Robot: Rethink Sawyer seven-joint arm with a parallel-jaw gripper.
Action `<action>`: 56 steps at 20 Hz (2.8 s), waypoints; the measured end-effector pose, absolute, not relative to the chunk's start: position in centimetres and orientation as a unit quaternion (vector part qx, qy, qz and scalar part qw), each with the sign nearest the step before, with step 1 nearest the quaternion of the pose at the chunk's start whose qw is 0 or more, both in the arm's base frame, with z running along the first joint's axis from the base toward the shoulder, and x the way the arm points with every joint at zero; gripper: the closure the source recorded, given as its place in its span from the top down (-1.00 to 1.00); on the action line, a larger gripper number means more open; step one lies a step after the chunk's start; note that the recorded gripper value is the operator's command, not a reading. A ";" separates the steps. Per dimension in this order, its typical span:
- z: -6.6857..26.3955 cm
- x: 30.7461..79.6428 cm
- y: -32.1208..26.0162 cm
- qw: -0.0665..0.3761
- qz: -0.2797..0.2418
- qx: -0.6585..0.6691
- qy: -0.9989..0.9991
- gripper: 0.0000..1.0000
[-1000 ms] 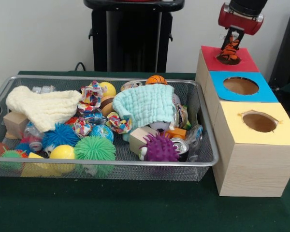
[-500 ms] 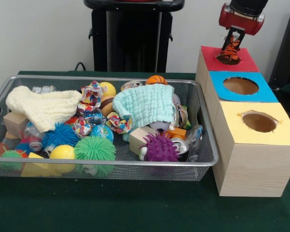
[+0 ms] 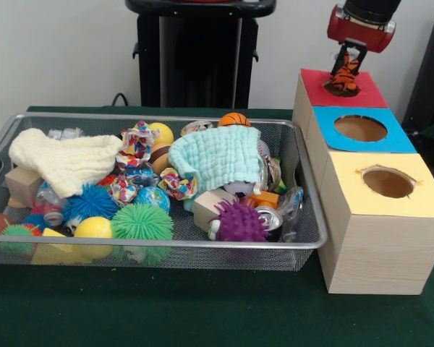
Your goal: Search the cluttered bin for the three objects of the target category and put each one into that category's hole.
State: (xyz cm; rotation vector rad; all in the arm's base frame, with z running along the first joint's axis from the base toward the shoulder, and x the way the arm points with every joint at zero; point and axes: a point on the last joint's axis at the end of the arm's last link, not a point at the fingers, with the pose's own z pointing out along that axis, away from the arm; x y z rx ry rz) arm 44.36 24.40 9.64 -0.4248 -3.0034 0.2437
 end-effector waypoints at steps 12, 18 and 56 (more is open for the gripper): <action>9.6 44.4 24.4 0.049 0.080 -0.139 -0.986 1.00; 9.6 44.4 24.4 0.049 0.080 -0.139 -0.986 1.00; 14.0 47.6 24.0 0.046 0.062 -0.156 -0.985 1.00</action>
